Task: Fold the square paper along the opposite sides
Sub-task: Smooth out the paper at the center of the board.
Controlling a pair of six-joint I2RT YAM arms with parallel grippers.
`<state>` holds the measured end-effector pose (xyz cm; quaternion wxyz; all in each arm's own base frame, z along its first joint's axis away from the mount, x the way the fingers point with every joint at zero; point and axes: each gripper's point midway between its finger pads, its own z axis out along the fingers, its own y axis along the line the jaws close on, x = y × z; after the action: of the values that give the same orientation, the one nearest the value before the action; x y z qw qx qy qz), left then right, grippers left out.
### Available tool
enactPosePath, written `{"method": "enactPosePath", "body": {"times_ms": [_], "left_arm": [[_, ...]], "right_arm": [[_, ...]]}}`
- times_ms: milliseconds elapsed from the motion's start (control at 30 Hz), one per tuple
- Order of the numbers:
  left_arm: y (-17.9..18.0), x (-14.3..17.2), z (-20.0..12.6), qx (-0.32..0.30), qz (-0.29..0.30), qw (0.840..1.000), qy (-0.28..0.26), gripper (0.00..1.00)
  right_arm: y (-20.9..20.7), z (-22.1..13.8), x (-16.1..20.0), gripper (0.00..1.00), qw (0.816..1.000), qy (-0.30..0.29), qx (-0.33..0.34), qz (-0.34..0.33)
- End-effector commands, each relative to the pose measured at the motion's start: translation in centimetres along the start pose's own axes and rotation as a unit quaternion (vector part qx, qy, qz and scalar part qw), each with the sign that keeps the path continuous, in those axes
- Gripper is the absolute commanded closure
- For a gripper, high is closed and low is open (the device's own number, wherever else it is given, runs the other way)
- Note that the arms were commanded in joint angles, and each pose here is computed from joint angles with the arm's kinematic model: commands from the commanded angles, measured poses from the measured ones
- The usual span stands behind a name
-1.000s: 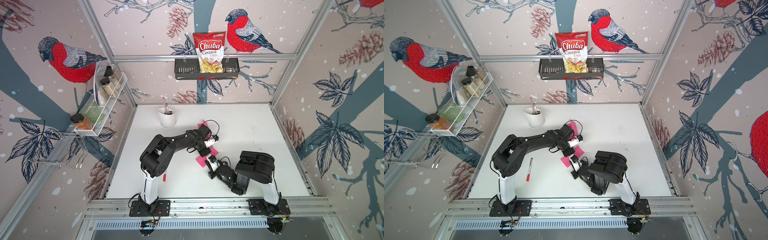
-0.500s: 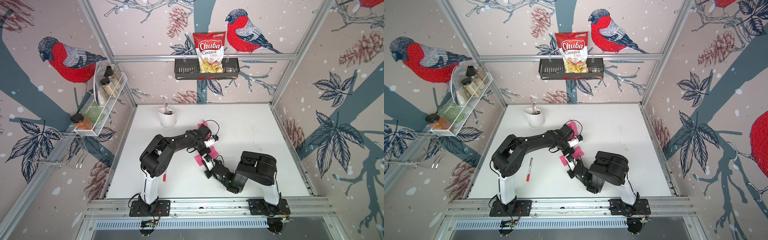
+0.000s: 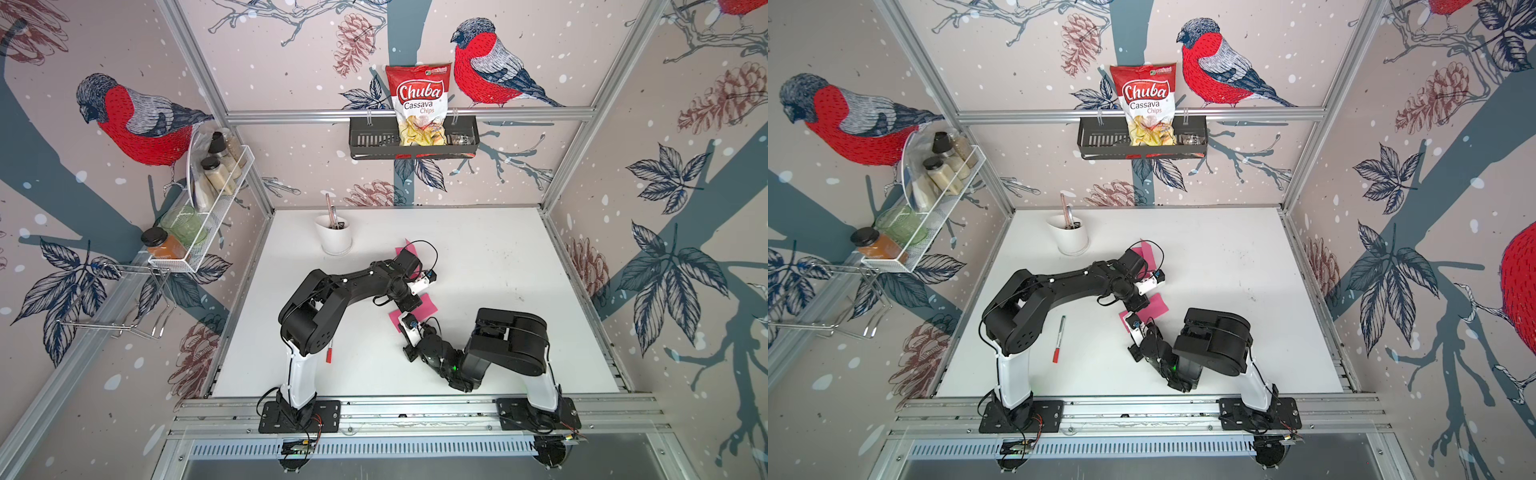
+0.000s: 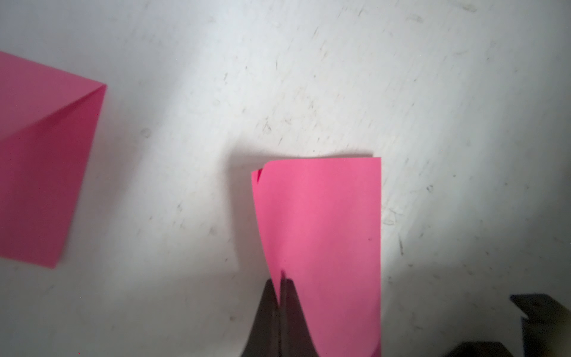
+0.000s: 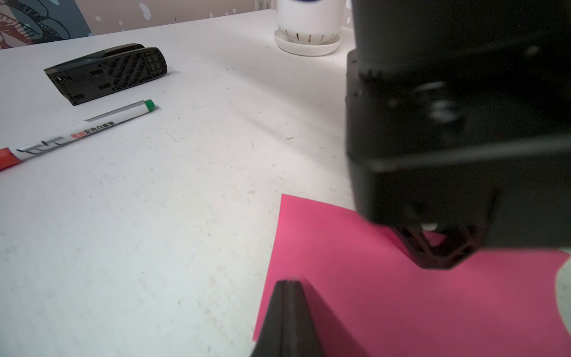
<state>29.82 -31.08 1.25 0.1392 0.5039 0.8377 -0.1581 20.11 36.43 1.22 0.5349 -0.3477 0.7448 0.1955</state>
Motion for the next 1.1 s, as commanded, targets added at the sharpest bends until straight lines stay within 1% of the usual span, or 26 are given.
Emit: {"method": "enactPosePath", "body": {"times_ms": [0, 233, 367, 400, 433, 533, 600, 700, 867, 1067], "left_arm": [[-0.3, 4.4, 0.7, 0.001, -0.026, 0.996, 0.082, 1.00], [-0.3, 4.7, 1.0, 0.002, -0.027, 0.996, 0.085, 1.00], [-0.3, 4.6, 0.9, 0.001, -0.025, 0.996, 0.084, 1.00], [-0.3, 4.6, 0.9, 0.001, -0.024, 0.996, 0.085, 1.00], [-0.3, 4.6, 0.9, 0.000, -0.024, 0.996, 0.084, 1.00], [-0.3, 4.6, 0.8, -0.002, -0.024, 0.996, 0.081, 1.00], [-0.2, 4.6, 0.7, -0.003, -0.024, 0.996, 0.081, 1.00], [-0.3, 4.5, 0.6, -0.003, -0.023, 0.997, 0.080, 1.00], [-0.2, 4.5, 0.6, -0.003, -0.022, 0.996, 0.081, 1.00], [-0.3, 4.6, 0.7, -0.002, -0.022, 0.996, 0.084, 1.00]], "right_arm": [[0.4, -0.4, 4.6, 1.00, 0.996, 0.083, -0.011, -0.043], [1.3, -0.5, 5.1, 1.00, 0.994, 0.092, -0.024, -0.048], [1.7, -0.5, 4.6, 1.00, 0.994, 0.087, -0.031, -0.050], [1.6, -0.7, 3.9, 1.00, 0.996, 0.075, -0.029, -0.046], [1.3, -1.2, 2.4, 1.00, 0.998, 0.051, -0.027, -0.039], [-1.3, -2.8, -2.8, 1.00, 0.999, -0.025, 0.018, -0.033], [-3.1, -3.2, -4.5, 1.00, 0.998, -0.050, 0.035, -0.020], [-4.3, -3.1, -5.4, 1.00, 0.997, -0.064, 0.047, -0.021], [-4.4, -1.6, -4.3, 1.00, 0.998, -0.047, 0.043, -0.017], [-4.2, 0.0, -0.9, 1.00, 0.999, -0.010, 0.043, -0.014]]}}
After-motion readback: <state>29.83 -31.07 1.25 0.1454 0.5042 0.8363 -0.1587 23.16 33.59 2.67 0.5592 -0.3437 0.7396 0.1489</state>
